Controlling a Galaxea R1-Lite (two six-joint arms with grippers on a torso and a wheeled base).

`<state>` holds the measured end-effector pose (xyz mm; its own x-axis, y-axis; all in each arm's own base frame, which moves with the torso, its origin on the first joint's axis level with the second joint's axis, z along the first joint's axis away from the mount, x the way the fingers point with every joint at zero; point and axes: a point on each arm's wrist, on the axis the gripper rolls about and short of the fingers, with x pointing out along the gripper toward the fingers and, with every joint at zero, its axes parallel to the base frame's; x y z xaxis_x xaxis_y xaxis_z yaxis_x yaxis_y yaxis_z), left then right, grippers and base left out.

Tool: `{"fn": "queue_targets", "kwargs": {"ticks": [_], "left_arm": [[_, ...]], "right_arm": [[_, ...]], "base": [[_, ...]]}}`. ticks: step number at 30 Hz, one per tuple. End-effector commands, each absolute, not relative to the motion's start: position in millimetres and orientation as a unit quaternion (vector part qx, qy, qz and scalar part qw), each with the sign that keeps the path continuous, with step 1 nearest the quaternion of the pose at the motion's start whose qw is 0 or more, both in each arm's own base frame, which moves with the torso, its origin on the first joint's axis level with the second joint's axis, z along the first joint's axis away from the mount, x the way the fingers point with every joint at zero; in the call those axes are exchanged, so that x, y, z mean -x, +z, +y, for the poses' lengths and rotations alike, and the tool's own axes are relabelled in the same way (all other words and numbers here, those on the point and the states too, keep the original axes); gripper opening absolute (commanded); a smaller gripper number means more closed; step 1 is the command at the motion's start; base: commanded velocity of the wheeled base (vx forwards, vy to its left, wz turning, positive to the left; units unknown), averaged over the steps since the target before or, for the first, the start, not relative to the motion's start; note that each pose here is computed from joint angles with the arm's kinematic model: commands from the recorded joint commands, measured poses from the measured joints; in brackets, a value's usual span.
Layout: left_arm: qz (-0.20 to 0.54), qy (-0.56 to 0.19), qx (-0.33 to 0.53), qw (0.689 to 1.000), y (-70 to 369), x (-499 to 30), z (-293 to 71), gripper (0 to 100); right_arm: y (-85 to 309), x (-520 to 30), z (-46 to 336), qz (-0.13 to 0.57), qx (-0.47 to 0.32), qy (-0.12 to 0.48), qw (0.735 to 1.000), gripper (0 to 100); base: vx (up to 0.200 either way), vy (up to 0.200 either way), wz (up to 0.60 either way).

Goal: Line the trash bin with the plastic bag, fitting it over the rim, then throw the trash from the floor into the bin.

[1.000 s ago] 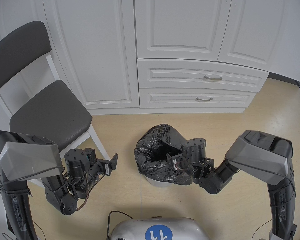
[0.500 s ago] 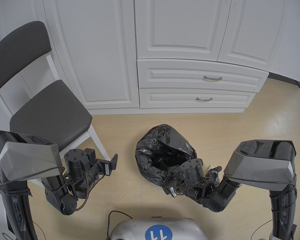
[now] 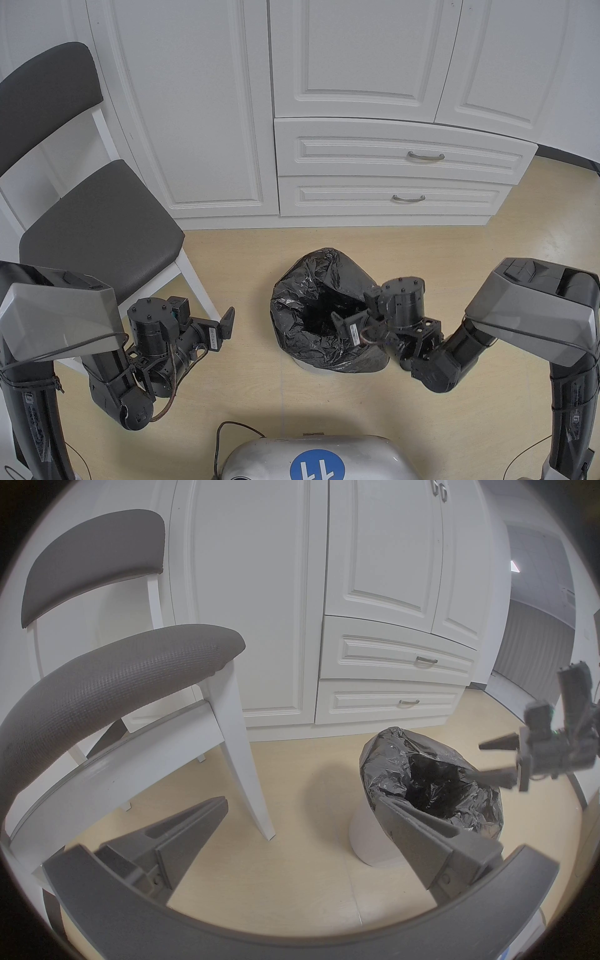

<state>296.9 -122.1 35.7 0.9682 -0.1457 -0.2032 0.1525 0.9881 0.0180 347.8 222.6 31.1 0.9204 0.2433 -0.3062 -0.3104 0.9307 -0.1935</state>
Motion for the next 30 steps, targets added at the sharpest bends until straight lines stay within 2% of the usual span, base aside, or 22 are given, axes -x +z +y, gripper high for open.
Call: {"fn": "queue_targets", "kwargs": {"ticks": [1,11,17,18,21,30], "left_arm": [[0.103,-0.076,-0.017,0.992,33,-298,-123,100],[0.101,-0.076,-0.016,0.992,35,-298,-123,100],[0.101,-0.076,-0.016,0.992,35,-298,-123,100],[0.102,-0.076,-0.016,0.992,34,-298,-123,100],[0.103,-0.076,-0.017,0.992,34,-298,-123,100],[0.105,-0.077,-0.017,0.991,33,-297,-123,100]], "right_arm": [[21,-400,197,0.123,0.09,0.068,0.986,100],[-15,-432,181,0.143,0.089,0.037,0.985,100],[-12,-450,178,0.119,0.058,0.016,0.991,100],[-10,-464,173,0.099,0.048,-0.015,0.994,100],[-3,-475,167,0.079,0.037,-0.034,0.996,100],[7,-459,177,0.098,0.025,-0.018,0.995,100]], "base": [[0.0,0.0,0.0],[0.0,0.0,0.0],[0.0,0.0,0.0],[0.0,0.0,0.0],[0.0,0.0,0.0],[0.0,0.0,0.0]]}}
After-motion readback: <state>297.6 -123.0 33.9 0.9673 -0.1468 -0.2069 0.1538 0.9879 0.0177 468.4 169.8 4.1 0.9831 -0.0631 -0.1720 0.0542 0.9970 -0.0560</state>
